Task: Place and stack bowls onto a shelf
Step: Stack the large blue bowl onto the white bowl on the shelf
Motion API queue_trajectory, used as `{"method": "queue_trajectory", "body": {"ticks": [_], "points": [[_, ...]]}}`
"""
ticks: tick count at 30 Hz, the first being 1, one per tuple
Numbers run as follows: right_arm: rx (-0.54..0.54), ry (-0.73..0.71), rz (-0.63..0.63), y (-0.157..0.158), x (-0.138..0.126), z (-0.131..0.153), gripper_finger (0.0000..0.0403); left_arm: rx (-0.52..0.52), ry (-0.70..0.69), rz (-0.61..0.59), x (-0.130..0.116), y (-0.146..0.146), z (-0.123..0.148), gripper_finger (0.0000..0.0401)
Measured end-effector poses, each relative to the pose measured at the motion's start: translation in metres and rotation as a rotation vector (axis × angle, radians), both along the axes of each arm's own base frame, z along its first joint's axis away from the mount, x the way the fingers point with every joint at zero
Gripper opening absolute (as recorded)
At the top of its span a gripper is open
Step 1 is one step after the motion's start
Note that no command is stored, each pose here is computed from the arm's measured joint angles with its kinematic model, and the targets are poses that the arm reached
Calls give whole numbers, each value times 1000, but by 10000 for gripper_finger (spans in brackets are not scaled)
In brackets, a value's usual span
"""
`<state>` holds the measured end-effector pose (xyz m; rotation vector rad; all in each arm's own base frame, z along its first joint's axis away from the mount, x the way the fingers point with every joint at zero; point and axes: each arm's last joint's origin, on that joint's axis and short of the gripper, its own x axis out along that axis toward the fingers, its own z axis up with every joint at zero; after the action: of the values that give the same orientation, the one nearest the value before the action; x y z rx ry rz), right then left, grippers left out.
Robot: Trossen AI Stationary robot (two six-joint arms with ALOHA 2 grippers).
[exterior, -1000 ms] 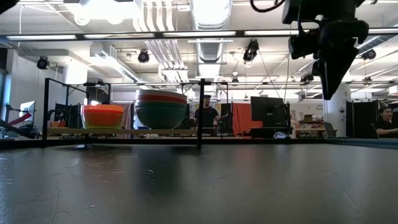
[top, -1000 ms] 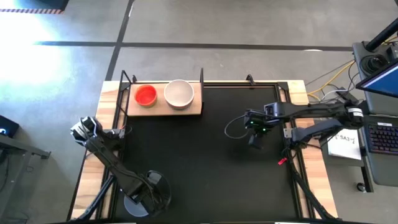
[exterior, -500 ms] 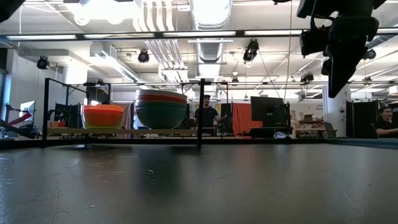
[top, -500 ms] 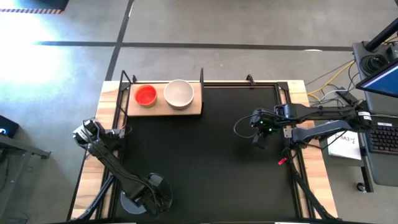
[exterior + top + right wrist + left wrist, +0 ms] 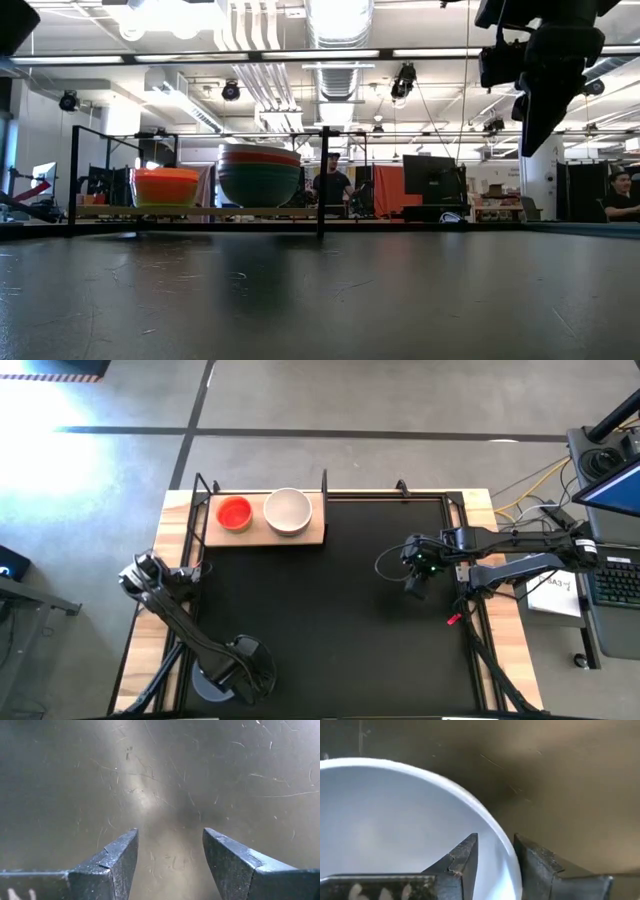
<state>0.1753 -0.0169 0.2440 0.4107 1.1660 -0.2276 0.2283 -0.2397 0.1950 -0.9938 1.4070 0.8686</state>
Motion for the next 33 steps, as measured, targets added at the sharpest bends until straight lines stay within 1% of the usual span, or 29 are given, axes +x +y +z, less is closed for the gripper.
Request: {"method": "queue_trajectory", "body": {"ticks": [4, 8, 9, 11, 12, 15, 18, 21, 24, 25, 28, 33], "points": [[0, 0, 0, 0, 0, 0, 209, 15, 12, -40, 1, 0, -6, 79], [0, 0, 0, 0, 0, 0, 209, 11, 21, -81, 2, 2, -7, 19], [0, 0, 0, 0, 0, 0, 209, 14, 20, -94, 2, 2, -7, 11], [-1, -1, 2, 0, 0, 0, 209, 16, 16, -127, 3, 3, -7, 8], [-2, -4, 3, 0, 0, 0, 209, 10, 13, -162, 4, 3, -6, 8], [-11, -24, 19, 0, 2, 1, 209, -5, -19, -299, 9, 3, -2, 2], [-22, -62, 84, 0, 5, 2, 209, 6, -79, -458, 18, 6, 6, 1], [35, -165, 233, 3, 12, 6, 209, 35, -163, -625, 34, 12, 18, 0], [118, -332, 407, 11, 21, 14, 209, 80, -238, -779, 49, 20, 31, 0], [131, -390, 452, 13, 25, 17, 209, 93, -259, -827, 54, 23, 35, 0], [115, -530, 552, 22, 34, 26, 209, 127, -318, -992, 68, 32, 46, 0], [64, -662, 709, 43, 40, 35, 209, 208, -483, -1327, 91, 41, 63, 0]]}}
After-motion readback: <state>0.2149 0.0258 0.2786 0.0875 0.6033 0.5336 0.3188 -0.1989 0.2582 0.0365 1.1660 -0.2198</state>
